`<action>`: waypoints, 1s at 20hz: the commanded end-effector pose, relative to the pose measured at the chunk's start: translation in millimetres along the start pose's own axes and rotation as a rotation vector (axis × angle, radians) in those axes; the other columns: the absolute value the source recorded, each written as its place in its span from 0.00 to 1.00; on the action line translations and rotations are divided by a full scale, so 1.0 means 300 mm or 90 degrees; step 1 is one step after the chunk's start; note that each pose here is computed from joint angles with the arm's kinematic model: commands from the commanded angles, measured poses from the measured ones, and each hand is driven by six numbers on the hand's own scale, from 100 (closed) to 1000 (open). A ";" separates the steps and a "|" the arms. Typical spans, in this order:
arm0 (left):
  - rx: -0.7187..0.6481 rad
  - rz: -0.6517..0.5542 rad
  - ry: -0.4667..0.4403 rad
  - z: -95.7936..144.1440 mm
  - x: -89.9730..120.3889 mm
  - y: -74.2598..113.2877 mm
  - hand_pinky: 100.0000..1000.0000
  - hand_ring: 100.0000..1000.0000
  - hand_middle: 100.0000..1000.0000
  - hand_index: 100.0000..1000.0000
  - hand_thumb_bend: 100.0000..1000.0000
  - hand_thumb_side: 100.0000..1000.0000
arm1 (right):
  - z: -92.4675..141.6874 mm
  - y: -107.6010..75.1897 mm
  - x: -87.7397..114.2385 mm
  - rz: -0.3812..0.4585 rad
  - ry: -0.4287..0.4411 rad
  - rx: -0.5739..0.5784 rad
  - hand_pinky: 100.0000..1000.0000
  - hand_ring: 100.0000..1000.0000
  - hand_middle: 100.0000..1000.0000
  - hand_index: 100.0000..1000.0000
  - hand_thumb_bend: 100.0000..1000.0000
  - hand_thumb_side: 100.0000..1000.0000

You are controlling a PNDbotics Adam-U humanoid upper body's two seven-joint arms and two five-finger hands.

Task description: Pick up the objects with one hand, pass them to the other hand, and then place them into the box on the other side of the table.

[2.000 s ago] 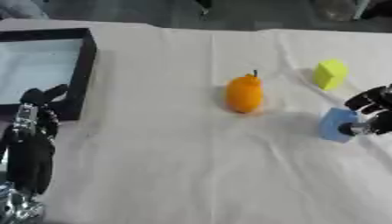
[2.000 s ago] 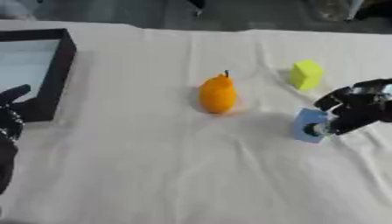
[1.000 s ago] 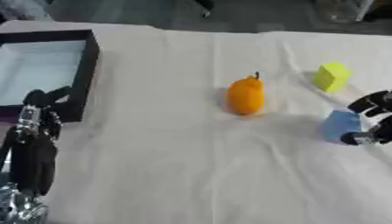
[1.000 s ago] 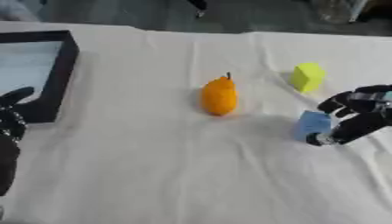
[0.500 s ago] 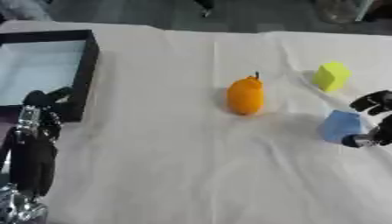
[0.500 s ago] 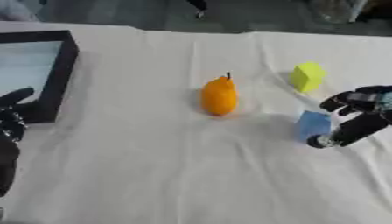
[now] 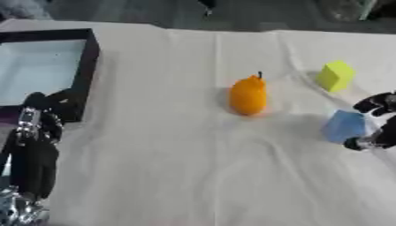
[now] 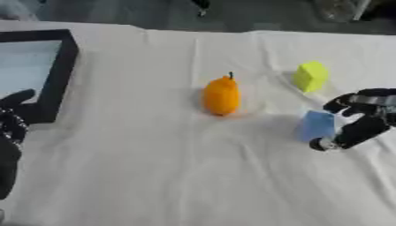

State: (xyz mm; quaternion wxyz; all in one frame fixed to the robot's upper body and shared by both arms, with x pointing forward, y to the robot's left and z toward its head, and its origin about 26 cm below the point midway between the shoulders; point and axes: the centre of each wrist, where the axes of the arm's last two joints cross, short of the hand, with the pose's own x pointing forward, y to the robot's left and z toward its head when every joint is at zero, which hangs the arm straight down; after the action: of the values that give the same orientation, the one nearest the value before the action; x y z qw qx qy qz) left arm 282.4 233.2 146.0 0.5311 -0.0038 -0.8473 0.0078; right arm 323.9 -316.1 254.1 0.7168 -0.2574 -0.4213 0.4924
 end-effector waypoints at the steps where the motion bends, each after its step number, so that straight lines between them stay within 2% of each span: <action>1: -0.001 -0.003 -0.015 -0.005 0.022 0.001 1.00 0.80 0.80 0.76 0.07 0.87 | 0.016 -0.030 -0.001 -0.039 0.084 0.061 0.94 0.99 0.94 0.94 0.44 0.20; 20: 0.000 0.001 -0.017 -0.008 0.024 -0.005 1.00 0.80 0.80 0.76 0.07 0.88 | -0.015 -0.036 -0.015 -0.045 0.101 0.035 0.93 0.99 0.94 0.95 0.44 0.21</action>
State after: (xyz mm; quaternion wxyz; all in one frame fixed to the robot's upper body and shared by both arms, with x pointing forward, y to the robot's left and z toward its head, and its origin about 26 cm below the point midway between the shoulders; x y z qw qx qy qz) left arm 282.5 231.6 145.7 0.5325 -0.0053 -0.8463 0.0122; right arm 332.5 -320.7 248.2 0.7257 -0.2774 -0.4123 0.4758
